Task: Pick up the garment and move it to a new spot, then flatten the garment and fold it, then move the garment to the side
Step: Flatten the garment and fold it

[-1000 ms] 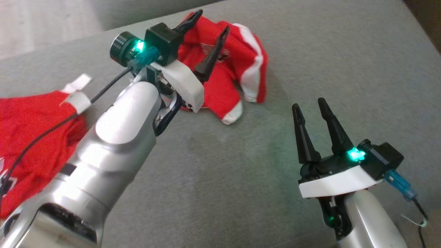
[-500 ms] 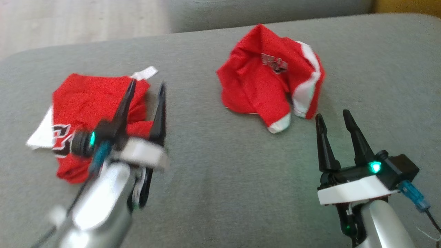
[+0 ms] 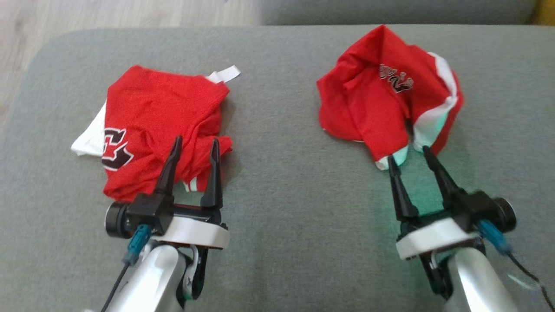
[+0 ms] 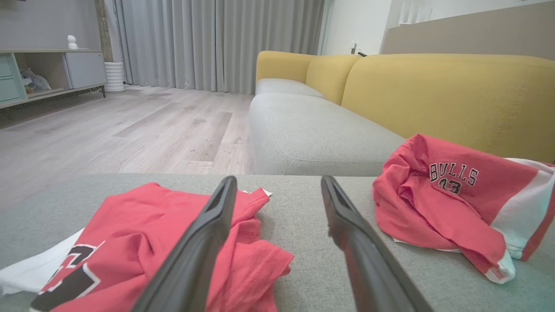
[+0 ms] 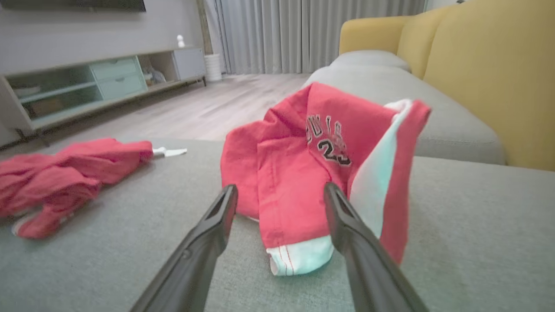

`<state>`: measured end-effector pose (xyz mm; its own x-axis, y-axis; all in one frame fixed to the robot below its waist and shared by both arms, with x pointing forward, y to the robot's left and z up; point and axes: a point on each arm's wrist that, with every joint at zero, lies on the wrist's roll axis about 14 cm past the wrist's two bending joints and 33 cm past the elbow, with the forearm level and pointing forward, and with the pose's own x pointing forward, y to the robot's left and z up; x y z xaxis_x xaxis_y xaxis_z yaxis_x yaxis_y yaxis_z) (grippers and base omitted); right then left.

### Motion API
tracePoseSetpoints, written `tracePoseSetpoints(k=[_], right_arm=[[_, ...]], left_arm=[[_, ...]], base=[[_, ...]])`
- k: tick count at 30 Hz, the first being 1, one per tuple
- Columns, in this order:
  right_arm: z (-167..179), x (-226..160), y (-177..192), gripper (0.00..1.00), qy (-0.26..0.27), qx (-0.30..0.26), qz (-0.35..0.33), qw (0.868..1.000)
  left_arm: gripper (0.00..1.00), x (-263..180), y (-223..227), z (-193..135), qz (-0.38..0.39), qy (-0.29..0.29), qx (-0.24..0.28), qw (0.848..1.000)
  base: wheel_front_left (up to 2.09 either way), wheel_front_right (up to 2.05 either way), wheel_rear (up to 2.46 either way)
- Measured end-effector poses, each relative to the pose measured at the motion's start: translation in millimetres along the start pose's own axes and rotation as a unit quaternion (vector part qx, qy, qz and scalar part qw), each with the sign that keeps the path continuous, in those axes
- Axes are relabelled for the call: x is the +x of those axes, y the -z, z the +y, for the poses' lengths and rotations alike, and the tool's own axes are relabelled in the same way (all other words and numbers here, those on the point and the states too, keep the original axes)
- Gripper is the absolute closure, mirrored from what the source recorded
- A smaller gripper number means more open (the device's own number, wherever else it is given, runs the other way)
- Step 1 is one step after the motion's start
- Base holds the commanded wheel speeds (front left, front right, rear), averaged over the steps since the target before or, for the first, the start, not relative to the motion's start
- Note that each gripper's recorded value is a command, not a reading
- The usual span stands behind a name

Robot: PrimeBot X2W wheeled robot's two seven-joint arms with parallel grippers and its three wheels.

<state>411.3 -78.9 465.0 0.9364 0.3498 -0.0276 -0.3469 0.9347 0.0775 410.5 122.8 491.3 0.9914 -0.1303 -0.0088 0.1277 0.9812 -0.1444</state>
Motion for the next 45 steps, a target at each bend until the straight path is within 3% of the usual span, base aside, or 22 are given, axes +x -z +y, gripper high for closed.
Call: tracePoseSetpoints(k=[7,16,17,18,19,28,35,40,43,45], right_arm=[[7.2,42.7,50.4,0.00,-0.042,-0.077,0.113,0.990],[-2.1,52.6,94.4,0.00,-0.040,-0.091,0.199,0.975],[-2.6,53.0,94.0,0.19,-0.038,-0.087,0.198,0.976],[-3.4,53.2,93.5,0.69,-0.035,-0.082,0.197,0.976],[-4.5,53.3,92.0,1.00,-0.033,-0.077,0.193,0.978],[-4.9,42.4,62.6,1.00,-0.014,-0.013,0.130,0.991],[43.5,35.9,5.0,1.00,-0.071,0.058,0.044,0.995],[68.9,40.8,-78.9,1.00,-0.109,0.153,-0.066,0.980],[45.8,44.2,-128.9,1.00,-0.086,0.204,-0.140,0.965],[20.4,41.5,-142.9,1.00,-0.054,0.229,-0.167,0.958]], left_arm=[[0.00,0.5,19.6,10.2,0.024,-0.015,-0.009,1.000],[0.00,0.6,24.0,23.2,0.029,-0.032,-0.006,0.999],[0.00,0.3,24.0,23.9,0.030,-0.033,-0.007,0.999],[0.00,0.5,23.3,24.4,0.028,-0.035,-0.007,0.999],[0.00,0.8,22.6,24.7,0.027,-0.036,-0.006,0.999],[0.00,1.8,17.7,4.9,0.020,-0.004,-0.005,1.000],[0.00,-4.7,12.0,-8.1,0.011,0.007,-0.011,1.000],[0.00,-10.9,6.1,-12.4,0.003,0.010,-0.009,1.000],[0.00,-15.6,6.3,-16.6,0.003,0.016,-0.012,1.000],[0.00,-17.6,8.8,-19.3,0.006,0.018,-0.015,1.000]], base=[[0.00,0.00,0.00],[0.00,0.00,0.00],[0.00,0.00,0.00],[0.00,0.00,0.00],[0.00,0.00,0.00],[0.00,0.00,0.00],[0.00,0.00,0.00],[0.00,0.00,0.00],[0.00,0.00,0.00],[0.00,0.00,0.00]])
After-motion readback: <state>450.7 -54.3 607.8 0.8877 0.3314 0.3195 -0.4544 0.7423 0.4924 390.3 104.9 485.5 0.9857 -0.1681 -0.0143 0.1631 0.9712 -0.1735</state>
